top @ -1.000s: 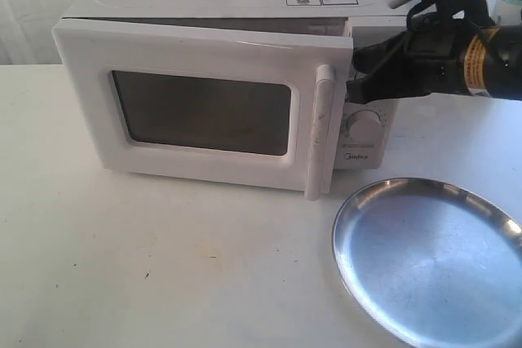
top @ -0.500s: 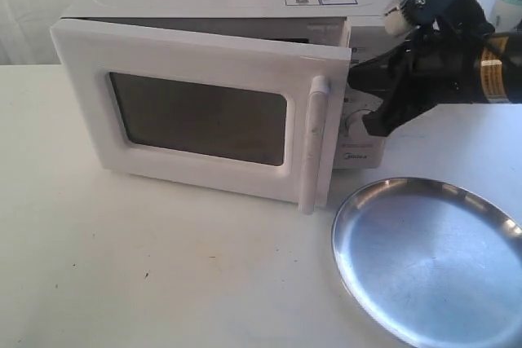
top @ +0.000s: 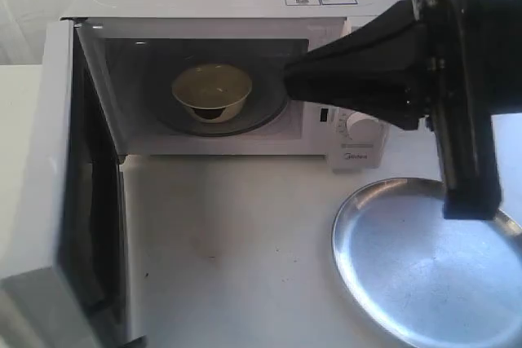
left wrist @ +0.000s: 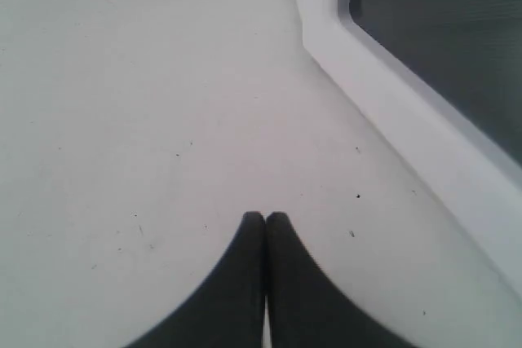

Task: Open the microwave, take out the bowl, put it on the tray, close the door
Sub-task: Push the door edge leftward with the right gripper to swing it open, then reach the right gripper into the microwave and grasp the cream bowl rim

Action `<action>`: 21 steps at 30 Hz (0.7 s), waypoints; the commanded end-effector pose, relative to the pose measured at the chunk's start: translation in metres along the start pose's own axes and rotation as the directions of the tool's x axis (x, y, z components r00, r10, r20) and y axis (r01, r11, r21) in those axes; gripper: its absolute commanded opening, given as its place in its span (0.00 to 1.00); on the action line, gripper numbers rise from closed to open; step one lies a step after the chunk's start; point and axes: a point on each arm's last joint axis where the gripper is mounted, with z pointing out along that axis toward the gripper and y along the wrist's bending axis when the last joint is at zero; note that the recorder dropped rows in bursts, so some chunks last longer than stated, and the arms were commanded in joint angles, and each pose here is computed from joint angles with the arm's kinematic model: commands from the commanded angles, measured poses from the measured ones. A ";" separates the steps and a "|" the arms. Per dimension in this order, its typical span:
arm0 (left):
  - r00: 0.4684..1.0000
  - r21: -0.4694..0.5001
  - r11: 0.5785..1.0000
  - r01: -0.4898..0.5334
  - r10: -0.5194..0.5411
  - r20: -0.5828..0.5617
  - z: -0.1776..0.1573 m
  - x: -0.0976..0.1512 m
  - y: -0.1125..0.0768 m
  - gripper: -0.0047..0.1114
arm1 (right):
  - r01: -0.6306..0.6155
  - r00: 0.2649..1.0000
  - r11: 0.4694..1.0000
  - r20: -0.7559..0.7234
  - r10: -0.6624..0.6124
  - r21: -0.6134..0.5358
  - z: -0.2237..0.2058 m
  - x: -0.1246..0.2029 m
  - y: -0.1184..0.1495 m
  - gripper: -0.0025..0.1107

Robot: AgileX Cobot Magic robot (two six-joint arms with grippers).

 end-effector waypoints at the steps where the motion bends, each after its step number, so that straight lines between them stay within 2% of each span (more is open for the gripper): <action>1: 1.000 0.006 1.000 0.002 -0.002 0.004 0.000 -0.001 0.000 0.04 | -0.157 0.984 0.959 -0.050 0.174 0.235 0.012 0.036 -0.035 0.02; 2: 1.000 0.006 1.000 0.002 -0.002 0.004 0.000 -0.001 0.000 0.04 | -0.220 0.971 0.931 -0.023 0.236 0.291 0.019 0.051 -0.050 0.02; 5: 1.000 0.006 1.000 0.002 -0.002 0.004 0.000 -0.001 0.000 0.04 | -0.296 0.953 0.905 0.028 0.303 0.306 0.038 0.081 -0.069 0.03; 7: 1.000 0.006 1.000 0.002 -0.002 0.004 0.000 -0.001 0.000 0.04 | -0.340 0.939 0.887 0.056 0.340 0.312 0.056 0.103 -0.077 0.08; 11: 1.000 0.006 1.000 0.002 -0.002 0.004 0.000 -0.001 0.000 0.04 | -0.253 0.966 0.919 0.022 0.259 0.302 0.101 0.142 -0.081 0.24; 15: 1.000 0.006 1.000 0.002 -0.002 0.004 0.000 -0.001 0.000 0.04 | 0.022 0.998 0.964 -0.068 -0.005 0.265 0.146 0.168 -0.079 0.50; 18: 1.000 0.006 1.000 0.002 -0.002 0.004 0.000 -0.001 0.000 0.04 | 0.034 0.998 0.959 -0.062 -0.017 0.282 0.170 0.174 -0.084 0.61; 21: 1.000 0.006 1.000 0.002 -0.002 0.004 0.000 -0.001 0.000 0.04 | 0.020 0.996 0.954 -0.087 0.006 0.299 0.190 0.179 -0.092 0.61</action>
